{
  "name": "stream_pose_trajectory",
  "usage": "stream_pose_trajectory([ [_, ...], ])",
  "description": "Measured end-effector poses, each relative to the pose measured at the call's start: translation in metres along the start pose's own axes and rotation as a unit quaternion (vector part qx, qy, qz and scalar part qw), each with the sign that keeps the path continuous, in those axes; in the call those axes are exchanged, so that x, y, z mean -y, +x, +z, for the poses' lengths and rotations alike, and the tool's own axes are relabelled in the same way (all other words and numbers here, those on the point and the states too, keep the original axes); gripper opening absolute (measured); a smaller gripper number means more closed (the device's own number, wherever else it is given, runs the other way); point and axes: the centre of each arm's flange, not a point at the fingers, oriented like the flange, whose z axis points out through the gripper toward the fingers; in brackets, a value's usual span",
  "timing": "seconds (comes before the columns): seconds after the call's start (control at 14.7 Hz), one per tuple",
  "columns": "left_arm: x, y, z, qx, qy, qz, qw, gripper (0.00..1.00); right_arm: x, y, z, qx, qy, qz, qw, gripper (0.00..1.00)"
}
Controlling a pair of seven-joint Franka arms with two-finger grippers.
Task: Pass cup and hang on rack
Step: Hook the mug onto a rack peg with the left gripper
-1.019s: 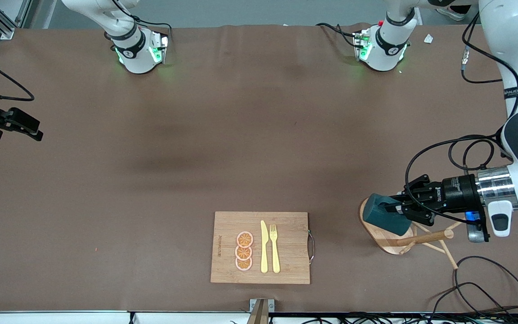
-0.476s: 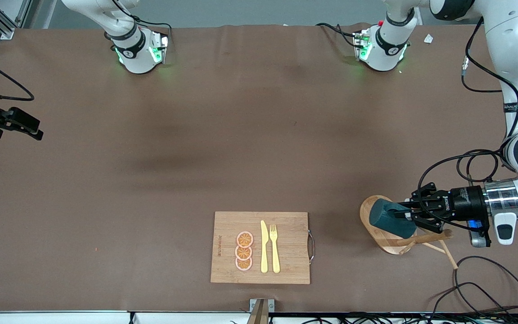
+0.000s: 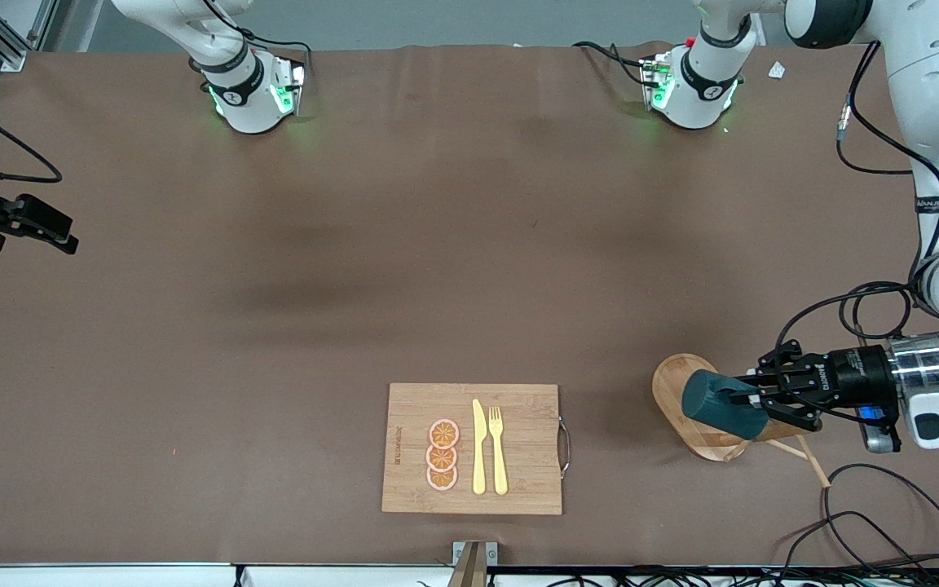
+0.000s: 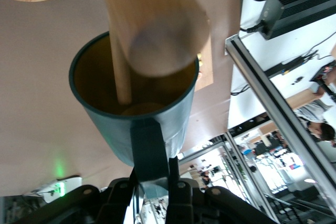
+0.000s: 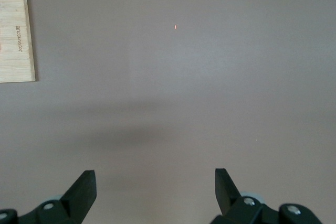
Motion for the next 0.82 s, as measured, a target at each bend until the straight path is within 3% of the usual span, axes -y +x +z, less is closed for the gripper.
stream_pose_trajectory([
  [0.82,0.01,0.03,-0.017,0.019,-0.039,-0.028,0.999,0.21,0.002,0.001,0.0,-0.002,0.0,-0.001,1.0,1.0],
])
